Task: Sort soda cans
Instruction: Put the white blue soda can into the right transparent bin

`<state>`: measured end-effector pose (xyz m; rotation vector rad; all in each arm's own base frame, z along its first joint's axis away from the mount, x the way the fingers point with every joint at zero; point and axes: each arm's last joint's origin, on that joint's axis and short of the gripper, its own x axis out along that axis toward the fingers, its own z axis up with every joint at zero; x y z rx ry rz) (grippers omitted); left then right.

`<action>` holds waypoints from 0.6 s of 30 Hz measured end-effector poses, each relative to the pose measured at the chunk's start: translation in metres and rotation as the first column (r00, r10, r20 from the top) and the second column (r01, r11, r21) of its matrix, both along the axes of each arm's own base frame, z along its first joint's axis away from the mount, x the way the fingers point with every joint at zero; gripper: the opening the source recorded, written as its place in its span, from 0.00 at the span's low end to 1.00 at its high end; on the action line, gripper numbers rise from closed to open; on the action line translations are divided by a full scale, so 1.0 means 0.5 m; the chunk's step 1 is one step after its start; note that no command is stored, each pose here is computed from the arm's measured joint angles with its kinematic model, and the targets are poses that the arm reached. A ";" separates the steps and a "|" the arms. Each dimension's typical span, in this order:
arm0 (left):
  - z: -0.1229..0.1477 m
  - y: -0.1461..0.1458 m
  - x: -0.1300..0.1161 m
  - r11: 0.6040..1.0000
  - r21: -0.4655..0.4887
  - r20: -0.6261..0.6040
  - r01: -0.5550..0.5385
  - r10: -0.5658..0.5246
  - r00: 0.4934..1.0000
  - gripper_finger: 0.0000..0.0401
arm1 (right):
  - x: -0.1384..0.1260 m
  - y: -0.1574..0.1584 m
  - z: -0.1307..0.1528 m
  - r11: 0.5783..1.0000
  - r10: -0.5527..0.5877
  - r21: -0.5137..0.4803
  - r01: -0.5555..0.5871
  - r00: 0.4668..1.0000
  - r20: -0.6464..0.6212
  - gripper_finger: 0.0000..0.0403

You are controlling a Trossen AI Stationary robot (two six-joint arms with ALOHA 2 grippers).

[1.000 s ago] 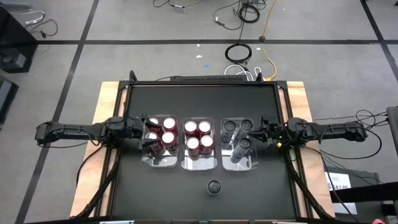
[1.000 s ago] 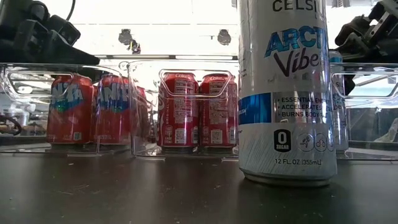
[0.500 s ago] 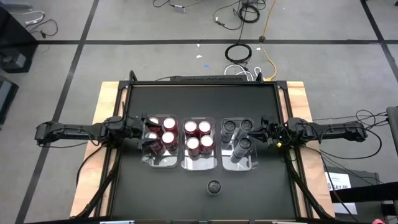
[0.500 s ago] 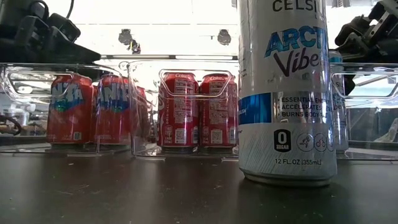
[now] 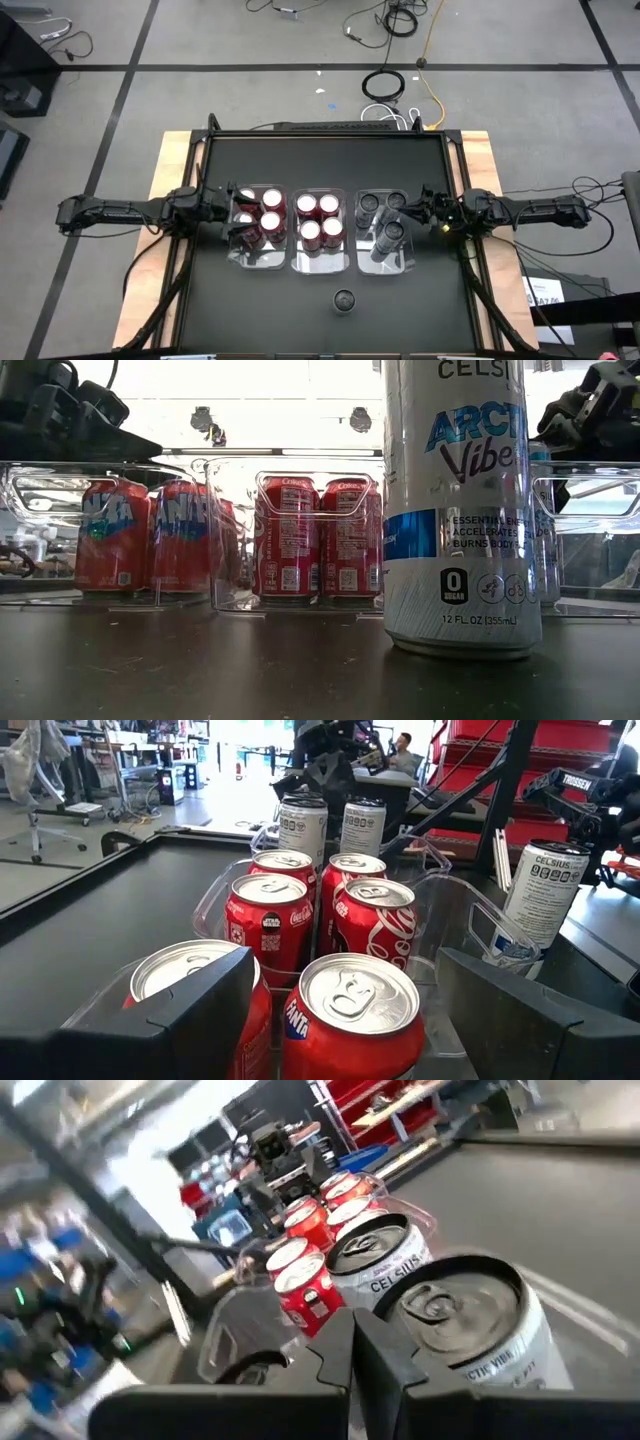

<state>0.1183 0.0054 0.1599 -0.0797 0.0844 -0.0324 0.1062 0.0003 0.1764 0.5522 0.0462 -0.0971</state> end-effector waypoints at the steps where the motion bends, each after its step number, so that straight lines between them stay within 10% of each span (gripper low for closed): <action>1: 0.000 0.000 0.000 1.000 0.000 0.000 0.000 0.000 1.000 0.80 | 0.000 0.000 0.000 0.999 -0.011 0.049 0.010 1.000 0.004 0.01; 6: 0.000 0.000 0.000 1.000 0.001 -0.001 0.000 0.000 1.000 0.80 | 0.000 -0.001 0.000 0.973 -0.035 0.228 0.030 0.999 0.016 0.01; 18: -0.001 0.000 0.000 1.000 0.001 -0.003 0.000 0.000 1.000 0.80 | 0.000 -0.001 -0.003 0.991 -0.023 0.135 0.023 1.000 -0.004 0.01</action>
